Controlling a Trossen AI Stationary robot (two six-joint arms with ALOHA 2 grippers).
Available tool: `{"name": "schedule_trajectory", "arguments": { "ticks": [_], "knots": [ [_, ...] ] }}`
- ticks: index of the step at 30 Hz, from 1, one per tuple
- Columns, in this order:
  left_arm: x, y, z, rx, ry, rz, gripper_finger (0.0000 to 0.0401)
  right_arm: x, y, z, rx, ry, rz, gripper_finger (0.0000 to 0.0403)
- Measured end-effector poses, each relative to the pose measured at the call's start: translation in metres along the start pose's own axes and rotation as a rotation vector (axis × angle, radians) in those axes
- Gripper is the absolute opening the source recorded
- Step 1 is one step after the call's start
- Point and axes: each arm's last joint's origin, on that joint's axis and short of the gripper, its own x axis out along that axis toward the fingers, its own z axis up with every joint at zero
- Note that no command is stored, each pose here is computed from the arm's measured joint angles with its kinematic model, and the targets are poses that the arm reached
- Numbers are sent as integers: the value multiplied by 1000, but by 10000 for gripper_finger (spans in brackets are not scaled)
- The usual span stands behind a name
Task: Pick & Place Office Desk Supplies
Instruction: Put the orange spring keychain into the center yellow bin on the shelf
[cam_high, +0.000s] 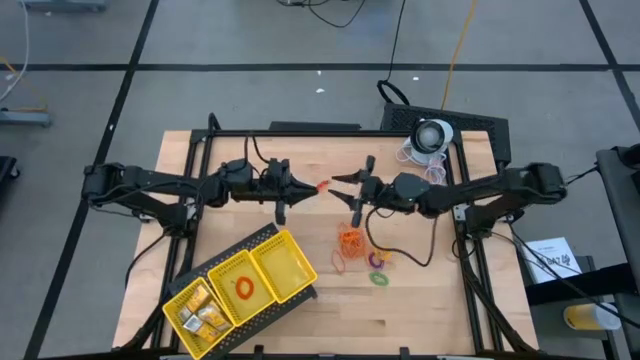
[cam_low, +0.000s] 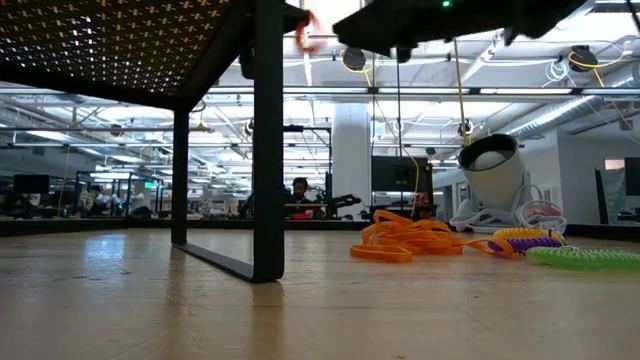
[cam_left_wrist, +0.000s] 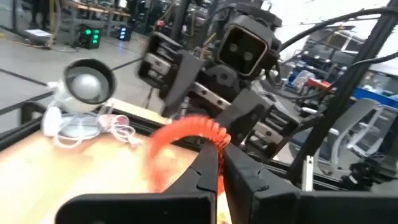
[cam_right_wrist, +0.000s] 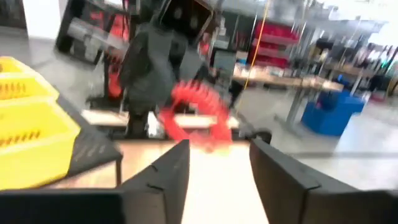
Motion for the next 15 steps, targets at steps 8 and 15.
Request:
{"name": "schedule_trajectory", "arguments": {
  "ticks": [8, 15],
  "knots": [
    [-29, -7, 24, -3, 2, -23, 6, -47, -13, 24, 67, 162, 30, 207],
    [-72, -33, 33, -245, 187, -228, 10, -81, -25, 38, 55, 217, 27, 208]
  ]
}}
